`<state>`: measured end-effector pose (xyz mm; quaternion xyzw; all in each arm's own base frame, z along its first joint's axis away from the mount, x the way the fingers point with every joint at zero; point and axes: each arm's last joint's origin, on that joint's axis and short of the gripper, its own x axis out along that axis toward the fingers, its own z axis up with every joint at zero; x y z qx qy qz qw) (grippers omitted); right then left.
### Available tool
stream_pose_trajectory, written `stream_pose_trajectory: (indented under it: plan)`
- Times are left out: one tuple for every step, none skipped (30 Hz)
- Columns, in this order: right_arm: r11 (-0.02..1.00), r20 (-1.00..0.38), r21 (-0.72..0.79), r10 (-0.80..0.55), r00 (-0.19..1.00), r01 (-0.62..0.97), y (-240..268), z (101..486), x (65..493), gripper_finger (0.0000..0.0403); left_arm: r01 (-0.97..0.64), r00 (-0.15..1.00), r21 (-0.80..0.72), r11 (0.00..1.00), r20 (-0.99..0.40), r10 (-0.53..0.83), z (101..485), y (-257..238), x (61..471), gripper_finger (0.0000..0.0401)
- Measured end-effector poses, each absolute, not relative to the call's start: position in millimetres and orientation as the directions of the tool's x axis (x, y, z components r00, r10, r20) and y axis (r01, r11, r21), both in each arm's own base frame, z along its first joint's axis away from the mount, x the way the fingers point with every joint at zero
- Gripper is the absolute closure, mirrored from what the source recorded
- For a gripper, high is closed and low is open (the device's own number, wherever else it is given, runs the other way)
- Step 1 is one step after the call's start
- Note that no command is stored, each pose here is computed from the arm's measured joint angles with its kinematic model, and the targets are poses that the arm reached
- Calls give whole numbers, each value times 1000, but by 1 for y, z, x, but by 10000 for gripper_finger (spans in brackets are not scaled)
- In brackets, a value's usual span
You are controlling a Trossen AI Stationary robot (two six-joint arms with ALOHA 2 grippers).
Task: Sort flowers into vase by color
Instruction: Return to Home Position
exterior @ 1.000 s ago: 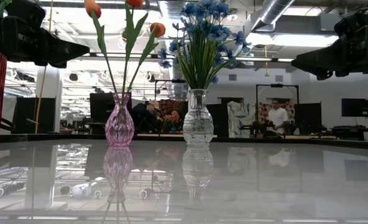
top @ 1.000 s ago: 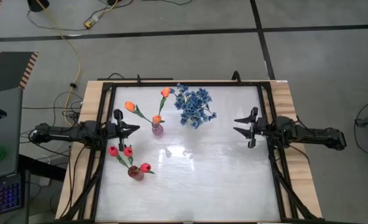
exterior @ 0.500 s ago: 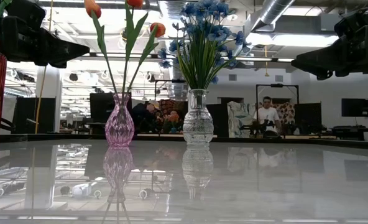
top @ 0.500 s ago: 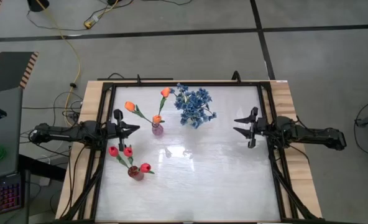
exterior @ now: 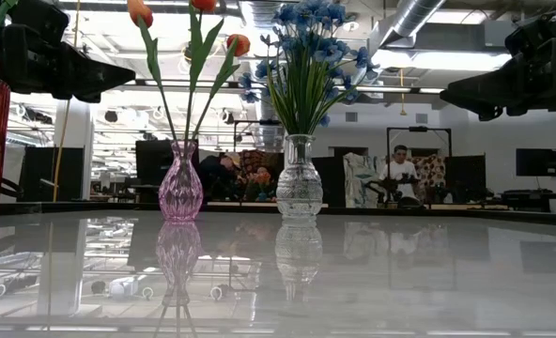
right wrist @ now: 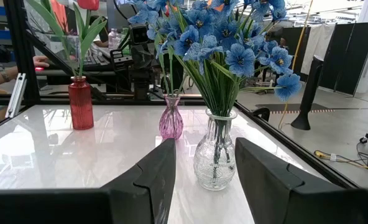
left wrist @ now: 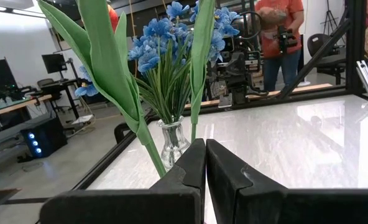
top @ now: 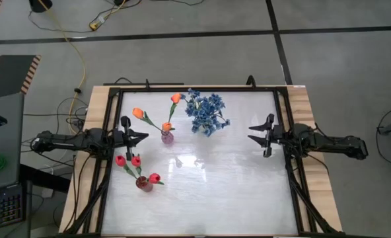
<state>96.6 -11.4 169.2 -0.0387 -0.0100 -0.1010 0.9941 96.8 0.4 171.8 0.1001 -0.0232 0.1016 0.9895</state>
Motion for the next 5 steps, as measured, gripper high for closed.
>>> stream_pose_trajectory:
  plan:
    - [977, 28, -75, -200, 979, 201, -11, 169, 97, 211, -206, 978, 193, 959, 66, 197, 172, 0, 97, 401]
    - [977, 28, -75, -200, 979, 202, -11, 169, 97, 211, -206, 978, 193, 959, 66, 196, 172, 0, 97, 401]
    - [977, 28, -75, -200, 979, 202, -11, 169, 97, 211, -206, 978, 193, 959, 66, 197, 172, 0, 97, 401]
    - [977, 28, -75, -200, 979, 202, -11, 169, 97, 211, -206, 978, 193, 959, 66, 197, 172, 0, 97, 401]
    - [977, 28, -75, -200, 979, 202, -11, 169, 97, 211, -206, 978, 193, 959, 66, 196, 172, 0, 97, 401]
